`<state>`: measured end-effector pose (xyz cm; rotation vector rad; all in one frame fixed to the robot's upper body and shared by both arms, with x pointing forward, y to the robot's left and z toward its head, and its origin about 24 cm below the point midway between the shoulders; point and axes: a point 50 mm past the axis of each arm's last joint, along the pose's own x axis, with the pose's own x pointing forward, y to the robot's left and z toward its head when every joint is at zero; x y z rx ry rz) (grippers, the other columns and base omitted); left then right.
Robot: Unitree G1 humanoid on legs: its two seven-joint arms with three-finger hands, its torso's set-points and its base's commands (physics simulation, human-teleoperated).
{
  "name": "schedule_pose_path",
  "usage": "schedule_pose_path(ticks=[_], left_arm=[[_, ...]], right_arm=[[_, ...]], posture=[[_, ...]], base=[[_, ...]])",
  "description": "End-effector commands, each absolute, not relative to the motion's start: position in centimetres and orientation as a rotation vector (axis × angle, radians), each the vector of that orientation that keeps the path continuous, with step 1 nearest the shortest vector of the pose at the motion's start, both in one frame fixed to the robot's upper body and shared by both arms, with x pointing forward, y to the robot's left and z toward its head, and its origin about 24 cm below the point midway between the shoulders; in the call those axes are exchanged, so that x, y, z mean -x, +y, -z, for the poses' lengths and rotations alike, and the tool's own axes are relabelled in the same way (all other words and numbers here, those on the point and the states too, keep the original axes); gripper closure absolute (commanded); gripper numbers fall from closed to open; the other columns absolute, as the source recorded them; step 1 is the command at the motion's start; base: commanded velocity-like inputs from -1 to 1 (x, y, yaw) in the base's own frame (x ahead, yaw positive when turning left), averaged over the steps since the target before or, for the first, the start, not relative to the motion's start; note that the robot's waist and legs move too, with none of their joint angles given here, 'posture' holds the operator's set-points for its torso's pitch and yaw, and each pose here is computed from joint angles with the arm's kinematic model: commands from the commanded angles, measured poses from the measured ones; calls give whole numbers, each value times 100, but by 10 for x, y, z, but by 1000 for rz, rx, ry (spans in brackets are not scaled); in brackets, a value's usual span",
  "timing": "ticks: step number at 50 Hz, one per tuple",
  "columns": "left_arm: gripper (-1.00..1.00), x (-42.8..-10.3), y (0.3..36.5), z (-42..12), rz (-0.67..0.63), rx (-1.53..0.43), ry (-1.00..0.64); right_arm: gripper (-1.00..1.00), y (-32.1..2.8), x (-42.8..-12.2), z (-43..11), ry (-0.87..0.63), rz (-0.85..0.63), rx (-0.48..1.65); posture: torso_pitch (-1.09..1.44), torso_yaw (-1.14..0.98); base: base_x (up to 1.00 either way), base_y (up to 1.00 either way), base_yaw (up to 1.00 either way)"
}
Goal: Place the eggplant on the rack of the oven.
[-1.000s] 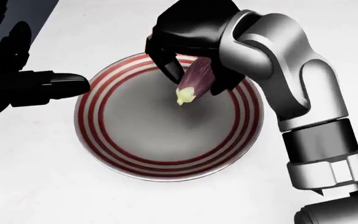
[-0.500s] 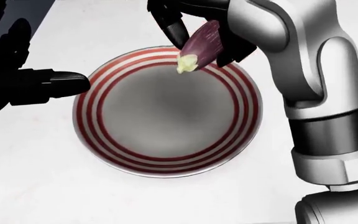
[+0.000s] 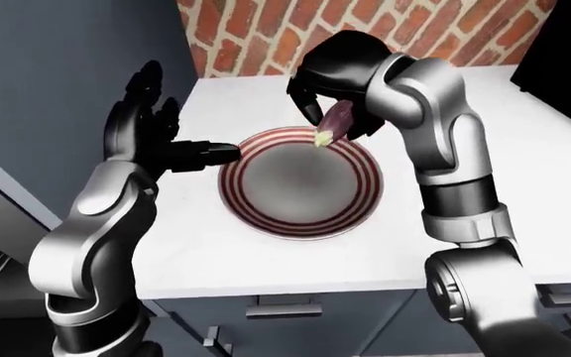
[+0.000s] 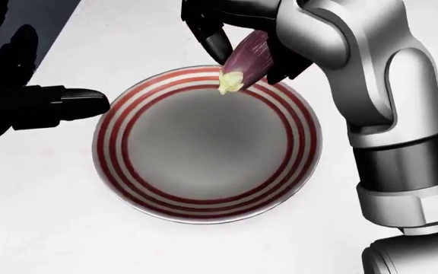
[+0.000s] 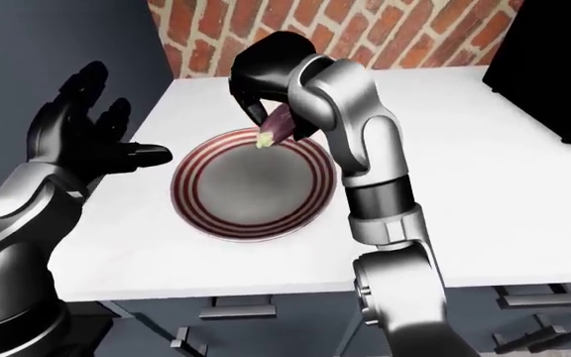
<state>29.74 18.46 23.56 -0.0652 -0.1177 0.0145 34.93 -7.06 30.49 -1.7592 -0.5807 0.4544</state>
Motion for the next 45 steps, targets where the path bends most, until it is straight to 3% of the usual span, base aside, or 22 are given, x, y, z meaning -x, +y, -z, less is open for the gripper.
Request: schedule_pose_path(ticks=[1,45], left_arm=[[-100,-292,184,-253,-12,61,-210],[-100,-293,183,-253,-5,60,-211]], right_arm=[[100,-72,-341,-326,-662,-370,1748],[100,-75,-343,-329,-666,-346,1767]], posture=[[0,0],[0,0]], base=[[-24,0,0],[-24,0,0]])
